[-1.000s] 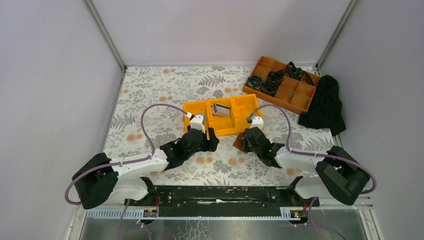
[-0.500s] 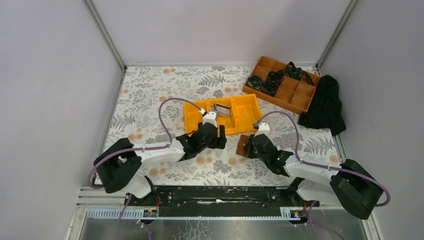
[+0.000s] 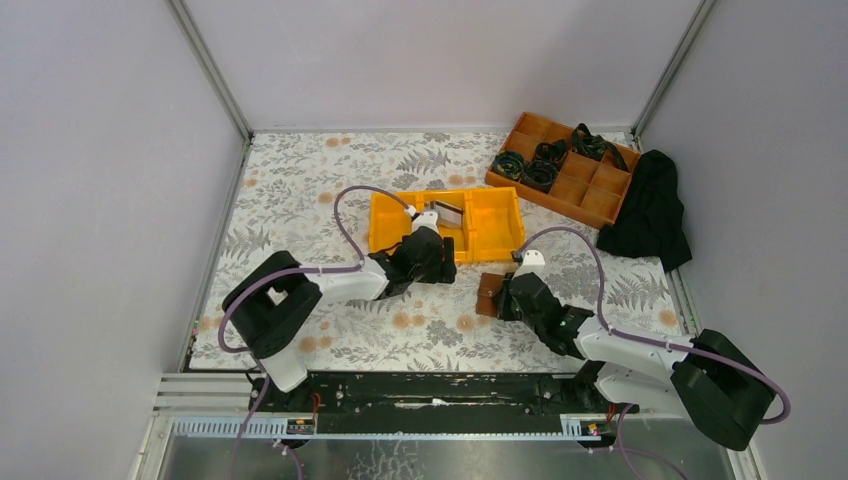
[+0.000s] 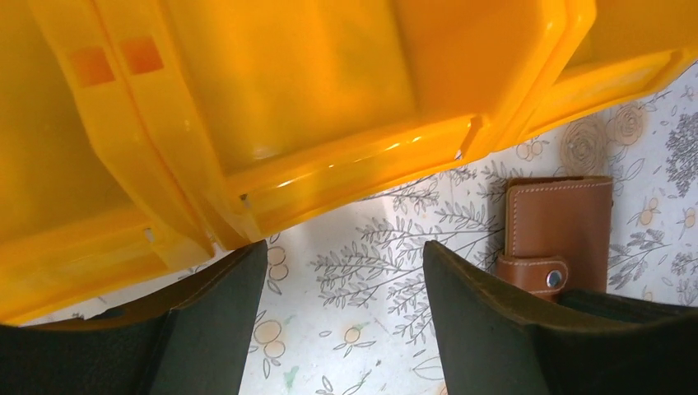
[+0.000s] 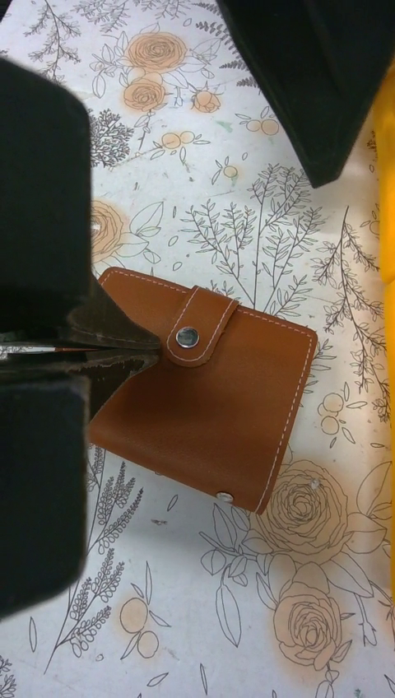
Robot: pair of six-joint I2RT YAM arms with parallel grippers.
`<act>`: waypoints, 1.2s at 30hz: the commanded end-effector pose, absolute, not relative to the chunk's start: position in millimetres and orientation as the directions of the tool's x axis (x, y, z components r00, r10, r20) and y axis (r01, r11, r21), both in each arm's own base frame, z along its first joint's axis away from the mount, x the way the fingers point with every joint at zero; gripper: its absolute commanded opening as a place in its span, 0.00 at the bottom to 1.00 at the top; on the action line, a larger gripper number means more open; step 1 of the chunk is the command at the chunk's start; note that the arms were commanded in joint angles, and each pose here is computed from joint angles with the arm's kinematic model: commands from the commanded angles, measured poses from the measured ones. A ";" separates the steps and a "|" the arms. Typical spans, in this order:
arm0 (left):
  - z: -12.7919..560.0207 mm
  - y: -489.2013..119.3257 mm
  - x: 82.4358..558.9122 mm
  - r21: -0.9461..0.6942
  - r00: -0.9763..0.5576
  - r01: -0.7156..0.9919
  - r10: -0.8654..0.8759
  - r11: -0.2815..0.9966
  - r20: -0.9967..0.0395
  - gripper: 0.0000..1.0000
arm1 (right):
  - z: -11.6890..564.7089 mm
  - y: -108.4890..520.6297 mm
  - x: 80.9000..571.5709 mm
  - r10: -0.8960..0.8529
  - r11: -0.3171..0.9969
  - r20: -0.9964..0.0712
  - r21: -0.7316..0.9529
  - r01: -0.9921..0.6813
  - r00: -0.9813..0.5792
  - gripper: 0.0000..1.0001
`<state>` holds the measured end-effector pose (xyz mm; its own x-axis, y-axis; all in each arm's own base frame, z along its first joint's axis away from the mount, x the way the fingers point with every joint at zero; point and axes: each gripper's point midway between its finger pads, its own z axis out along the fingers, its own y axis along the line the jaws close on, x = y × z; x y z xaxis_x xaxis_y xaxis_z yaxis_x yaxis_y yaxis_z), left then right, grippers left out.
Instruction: Take the credit cards out of the card holder
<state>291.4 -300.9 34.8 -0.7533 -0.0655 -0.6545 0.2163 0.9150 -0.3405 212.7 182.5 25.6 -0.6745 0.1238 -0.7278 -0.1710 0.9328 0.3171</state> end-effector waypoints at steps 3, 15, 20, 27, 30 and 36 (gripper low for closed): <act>52.6 -314.9 316.0 -0.369 -0.732 0.226 -0.093 0.901 -0.675 0.77 | 18.9 175.4 201.8 0.107 0.938 -0.713 0.304 -0.168 -0.693 0.01; 92.9 -328.4 277.0 -0.483 -0.710 0.353 -0.107 0.801 -0.696 0.79 | 36.9 188.7 200.2 0.095 0.911 -0.716 0.343 -0.230 -0.692 0.35; 96.6 -326.1 256.9 -0.470 -0.676 0.415 -0.081 0.779 -0.732 0.77 | 62.7 186.0 208.6 0.124 0.911 -0.758 0.342 -0.228 -0.640 0.42; 134.7 -333.3 228.2 -0.530 -0.605 0.584 -0.107 0.615 -0.789 0.84 | 69.2 175.2 234.4 0.071 0.966 -0.794 0.206 -0.158 -0.603 0.35; 132.8 -333.3 226.3 -0.515 -0.604 0.597 -0.077 0.615 -0.793 0.82 | 65.9 178.7 244.0 0.048 0.976 -0.791 0.168 -0.141 -0.610 0.28; 123.4 -323.7 226.9 -0.490 -0.610 0.574 -0.057 0.656 -0.790 0.82 | 60.2 185.7 249.2 0.001 0.975 -0.789 0.137 -0.174 -0.615 0.39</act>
